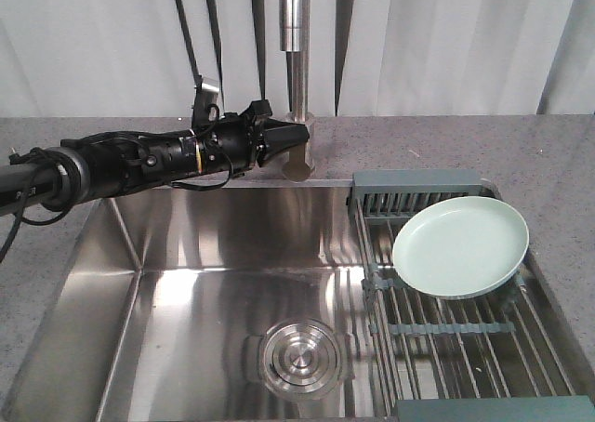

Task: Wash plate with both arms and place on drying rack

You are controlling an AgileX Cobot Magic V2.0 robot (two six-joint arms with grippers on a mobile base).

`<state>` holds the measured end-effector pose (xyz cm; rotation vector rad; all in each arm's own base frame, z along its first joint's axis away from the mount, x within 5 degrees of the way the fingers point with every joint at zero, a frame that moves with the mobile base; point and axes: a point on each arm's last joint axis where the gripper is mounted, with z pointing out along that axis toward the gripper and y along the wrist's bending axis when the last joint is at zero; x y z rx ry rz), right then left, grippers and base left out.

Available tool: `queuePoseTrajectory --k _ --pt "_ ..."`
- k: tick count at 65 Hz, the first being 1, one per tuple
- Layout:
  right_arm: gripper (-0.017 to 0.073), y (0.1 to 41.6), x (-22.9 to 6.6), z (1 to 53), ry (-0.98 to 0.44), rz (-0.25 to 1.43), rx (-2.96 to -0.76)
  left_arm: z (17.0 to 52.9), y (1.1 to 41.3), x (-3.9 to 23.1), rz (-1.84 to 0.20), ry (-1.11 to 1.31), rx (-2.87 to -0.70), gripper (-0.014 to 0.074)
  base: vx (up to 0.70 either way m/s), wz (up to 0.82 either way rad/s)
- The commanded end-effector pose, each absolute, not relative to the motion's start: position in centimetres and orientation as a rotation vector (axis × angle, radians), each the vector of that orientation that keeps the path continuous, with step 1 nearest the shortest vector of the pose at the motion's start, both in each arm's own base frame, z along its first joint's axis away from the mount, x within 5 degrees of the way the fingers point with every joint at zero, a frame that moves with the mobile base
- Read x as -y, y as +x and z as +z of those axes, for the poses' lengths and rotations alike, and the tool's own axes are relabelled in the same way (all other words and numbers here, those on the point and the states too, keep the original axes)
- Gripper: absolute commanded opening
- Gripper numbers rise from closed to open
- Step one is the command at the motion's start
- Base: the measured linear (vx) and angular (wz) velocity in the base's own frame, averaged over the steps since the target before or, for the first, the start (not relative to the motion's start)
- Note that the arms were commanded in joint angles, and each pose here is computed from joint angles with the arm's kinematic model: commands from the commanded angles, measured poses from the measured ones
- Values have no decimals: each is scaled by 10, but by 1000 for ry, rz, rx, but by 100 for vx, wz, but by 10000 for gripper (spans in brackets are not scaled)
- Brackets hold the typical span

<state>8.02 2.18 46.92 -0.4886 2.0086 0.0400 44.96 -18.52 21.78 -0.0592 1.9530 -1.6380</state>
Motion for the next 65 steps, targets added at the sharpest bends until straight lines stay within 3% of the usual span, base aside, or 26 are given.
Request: queuePoseTrajectory --k 1,12,34,48,65 --pt "-7 81 -21 482 -463 20 -1917 279 441 182 -1724 6 -1772 -6 0 0" --pt "-7 81 -21 482 -459 24 -1919 295 433 167 -1654 104 -1787 -6 0 0" --pt "-7 81 -22 483 -457 41 -1911 331 386 107 -1594 108 -1756 -6 0 0" --pt "-7 80 -25 484 -460 78 -1905 357 327 77 -1450 242 -1802 -6 0 0" --pt "-7 80 -25 484 -461 80 -1904 378 222 68 -1277 312 -1772 -6 0 0"
